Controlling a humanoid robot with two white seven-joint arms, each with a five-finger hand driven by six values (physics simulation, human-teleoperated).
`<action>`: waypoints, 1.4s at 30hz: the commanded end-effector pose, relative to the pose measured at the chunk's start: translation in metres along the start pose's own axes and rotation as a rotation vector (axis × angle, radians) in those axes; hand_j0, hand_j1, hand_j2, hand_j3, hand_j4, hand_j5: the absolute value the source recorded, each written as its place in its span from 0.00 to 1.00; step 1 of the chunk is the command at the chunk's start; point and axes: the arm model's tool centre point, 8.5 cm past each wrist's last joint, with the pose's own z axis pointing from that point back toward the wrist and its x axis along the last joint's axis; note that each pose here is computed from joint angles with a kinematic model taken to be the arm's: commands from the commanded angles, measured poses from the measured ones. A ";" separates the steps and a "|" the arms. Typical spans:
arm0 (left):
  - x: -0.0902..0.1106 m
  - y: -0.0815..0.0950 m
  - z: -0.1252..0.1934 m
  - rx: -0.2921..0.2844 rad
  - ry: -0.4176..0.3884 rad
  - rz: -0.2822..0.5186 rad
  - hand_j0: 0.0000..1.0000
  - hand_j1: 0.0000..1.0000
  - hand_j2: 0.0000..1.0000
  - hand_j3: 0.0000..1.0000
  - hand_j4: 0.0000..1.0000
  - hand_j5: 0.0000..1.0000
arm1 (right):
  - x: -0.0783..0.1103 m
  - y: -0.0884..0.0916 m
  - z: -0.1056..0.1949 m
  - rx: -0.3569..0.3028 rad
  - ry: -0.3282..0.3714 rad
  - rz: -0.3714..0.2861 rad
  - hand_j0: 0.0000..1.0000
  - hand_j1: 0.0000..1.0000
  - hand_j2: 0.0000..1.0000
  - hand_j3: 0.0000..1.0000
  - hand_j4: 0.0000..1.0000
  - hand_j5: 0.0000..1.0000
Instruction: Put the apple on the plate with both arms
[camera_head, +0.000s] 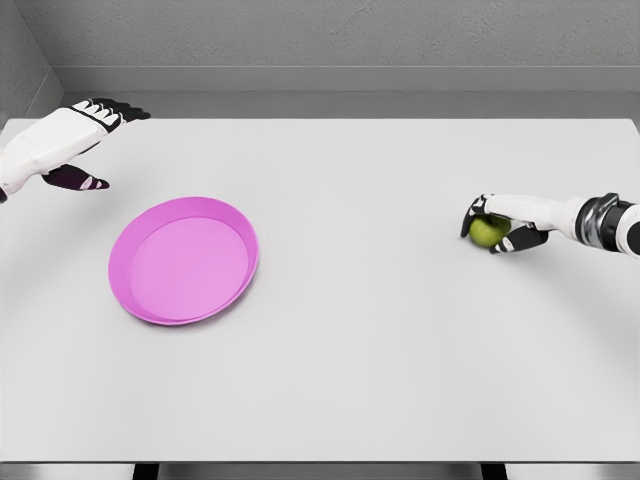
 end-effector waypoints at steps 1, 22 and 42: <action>0.000 0.001 0.000 0.005 0.001 0.005 1.00 1.00 1.00 1.00 1.00 1.00 | 0.003 -0.002 0.002 -0.003 -0.007 0.005 0.33 0.33 0.33 0.33 0.33 0.33; 0.000 0.002 0.000 0.006 -0.002 0.002 1.00 1.00 1.00 1.00 1.00 1.00 | 0.105 -0.003 0.017 -0.028 -0.331 0.220 0.31 0.31 0.31 0.31 0.31 0.31; 0.000 0.002 0.000 0.008 -0.002 0.002 1.00 1.00 1.00 1.00 1.00 1.00 | 0.181 0.028 -0.023 0.029 -0.536 0.213 0.31 0.31 0.31 0.31 0.31 0.31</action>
